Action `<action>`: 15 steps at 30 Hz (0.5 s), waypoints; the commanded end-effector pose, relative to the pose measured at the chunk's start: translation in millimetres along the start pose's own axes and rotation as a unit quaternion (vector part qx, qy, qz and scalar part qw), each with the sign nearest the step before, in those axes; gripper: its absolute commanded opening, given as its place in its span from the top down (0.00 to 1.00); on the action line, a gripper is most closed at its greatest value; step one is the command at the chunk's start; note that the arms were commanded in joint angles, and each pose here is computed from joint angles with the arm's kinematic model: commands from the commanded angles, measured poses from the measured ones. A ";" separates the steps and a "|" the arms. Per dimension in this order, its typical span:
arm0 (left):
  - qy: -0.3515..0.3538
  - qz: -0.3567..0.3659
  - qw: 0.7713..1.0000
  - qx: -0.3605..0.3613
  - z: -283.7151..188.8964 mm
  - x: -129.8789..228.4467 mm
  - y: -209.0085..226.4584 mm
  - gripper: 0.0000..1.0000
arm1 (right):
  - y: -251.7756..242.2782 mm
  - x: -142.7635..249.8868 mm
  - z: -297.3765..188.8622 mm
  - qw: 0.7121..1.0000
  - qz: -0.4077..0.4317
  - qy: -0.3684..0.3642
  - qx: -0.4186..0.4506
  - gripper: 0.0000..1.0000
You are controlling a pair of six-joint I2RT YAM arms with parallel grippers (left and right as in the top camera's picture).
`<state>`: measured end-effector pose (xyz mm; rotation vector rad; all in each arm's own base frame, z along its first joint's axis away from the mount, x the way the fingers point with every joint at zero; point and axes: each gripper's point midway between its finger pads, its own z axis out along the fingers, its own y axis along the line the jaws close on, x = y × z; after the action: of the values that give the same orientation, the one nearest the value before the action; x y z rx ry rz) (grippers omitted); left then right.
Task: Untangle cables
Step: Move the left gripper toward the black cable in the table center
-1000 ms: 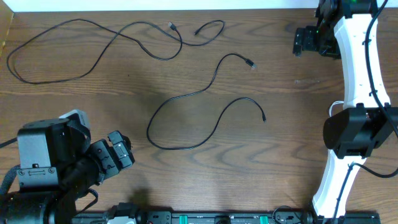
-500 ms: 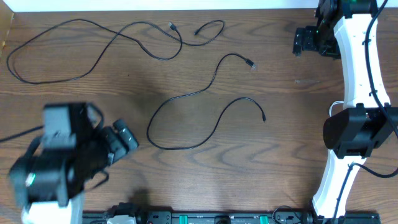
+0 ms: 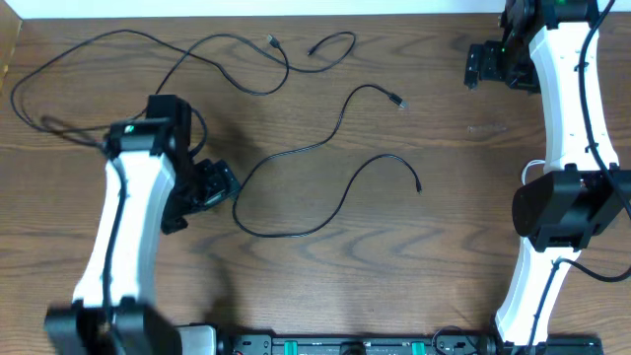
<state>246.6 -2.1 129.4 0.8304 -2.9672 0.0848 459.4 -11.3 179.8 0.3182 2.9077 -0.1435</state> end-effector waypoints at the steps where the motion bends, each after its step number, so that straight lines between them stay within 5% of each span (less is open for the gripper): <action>1: 0.049 0.020 0.998 -0.025 33.1 -8.3 -1.8 0.07 | -2.8 -4.4 -20.7 1.000 0.010 -0.026 -0.004 0.01; 8: 0.135 0.073 0.988 0.008 75.5 -4.9 -20.7 0.08 | -2.9 -4.3 -20.7 1.000 0.010 -0.026 -0.004 0.01; 15: 0.125 0.075 0.989 0.013 96.8 -13.7 -24.1 0.08 | -2.9 -4.3 -20.7 1.000 0.010 -0.026 -0.004 0.01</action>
<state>269.6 -19.5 40.4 0.5875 -2.7863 0.1850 459.4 -11.3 180.0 0.3182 2.9073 -0.1435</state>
